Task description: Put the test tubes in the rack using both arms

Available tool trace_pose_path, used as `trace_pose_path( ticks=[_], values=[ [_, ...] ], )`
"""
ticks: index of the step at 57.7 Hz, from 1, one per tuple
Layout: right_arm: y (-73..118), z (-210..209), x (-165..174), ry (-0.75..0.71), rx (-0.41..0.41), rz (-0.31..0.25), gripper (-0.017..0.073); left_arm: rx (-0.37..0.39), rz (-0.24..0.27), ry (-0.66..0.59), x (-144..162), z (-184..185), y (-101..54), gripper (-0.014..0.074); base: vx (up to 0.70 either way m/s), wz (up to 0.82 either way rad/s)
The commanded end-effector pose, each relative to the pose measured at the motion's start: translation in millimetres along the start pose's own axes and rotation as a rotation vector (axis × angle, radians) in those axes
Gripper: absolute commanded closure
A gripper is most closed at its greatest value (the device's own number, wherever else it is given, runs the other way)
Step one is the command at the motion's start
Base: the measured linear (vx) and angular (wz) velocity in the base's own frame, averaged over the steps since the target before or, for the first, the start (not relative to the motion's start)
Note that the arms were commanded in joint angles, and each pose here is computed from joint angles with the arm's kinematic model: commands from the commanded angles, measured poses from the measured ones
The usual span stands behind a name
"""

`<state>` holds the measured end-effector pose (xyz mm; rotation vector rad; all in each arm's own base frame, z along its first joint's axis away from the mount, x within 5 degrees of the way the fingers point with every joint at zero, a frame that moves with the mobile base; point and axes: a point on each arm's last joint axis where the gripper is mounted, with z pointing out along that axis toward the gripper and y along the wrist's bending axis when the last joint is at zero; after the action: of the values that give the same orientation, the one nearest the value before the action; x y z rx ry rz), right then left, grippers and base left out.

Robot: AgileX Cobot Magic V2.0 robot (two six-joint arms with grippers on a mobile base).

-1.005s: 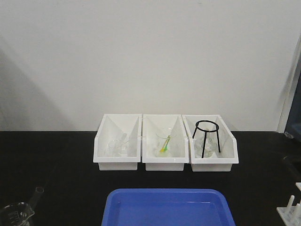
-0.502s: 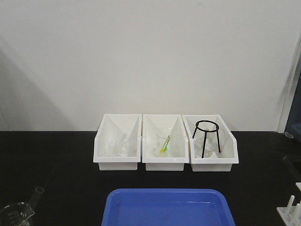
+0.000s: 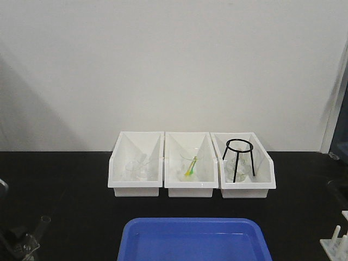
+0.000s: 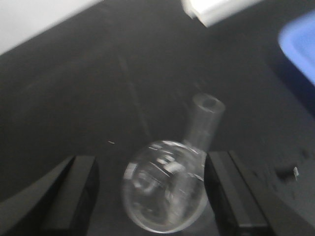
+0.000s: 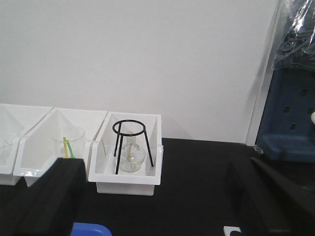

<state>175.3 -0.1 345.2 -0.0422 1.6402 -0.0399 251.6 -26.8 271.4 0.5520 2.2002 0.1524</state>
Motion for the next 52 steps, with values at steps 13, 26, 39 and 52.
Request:
trace_pose_path(
  ticks=[13, 26, 39, 52],
  values=[
    [-0.4, 23, -4, -0.043, 0.002, -0.018, -0.0022, -0.025, -0.010, -0.121, 2, 35, -7.6, 0.0033, 0.00, 0.00],
    [-0.1, 32, 2, -0.016, 0.000, -0.023, -0.0015, -0.058, -0.015, -0.202, 1, 51, -7.7, 0.0033, 0.00, 0.00],
    [-0.1, 33, 0, -0.045, 0.001, -0.046, -0.0015, -0.053, -0.061, -0.200, 6, 69, -9.9, 0.0033, 0.00, 0.00],
    [-0.1, 33, 0, -0.050, 0.002, -0.047, -0.0014, -0.064, -0.067, -0.232, 7, 79, -10.9, 0.0033, 0.00, 0.00]
  ],
)
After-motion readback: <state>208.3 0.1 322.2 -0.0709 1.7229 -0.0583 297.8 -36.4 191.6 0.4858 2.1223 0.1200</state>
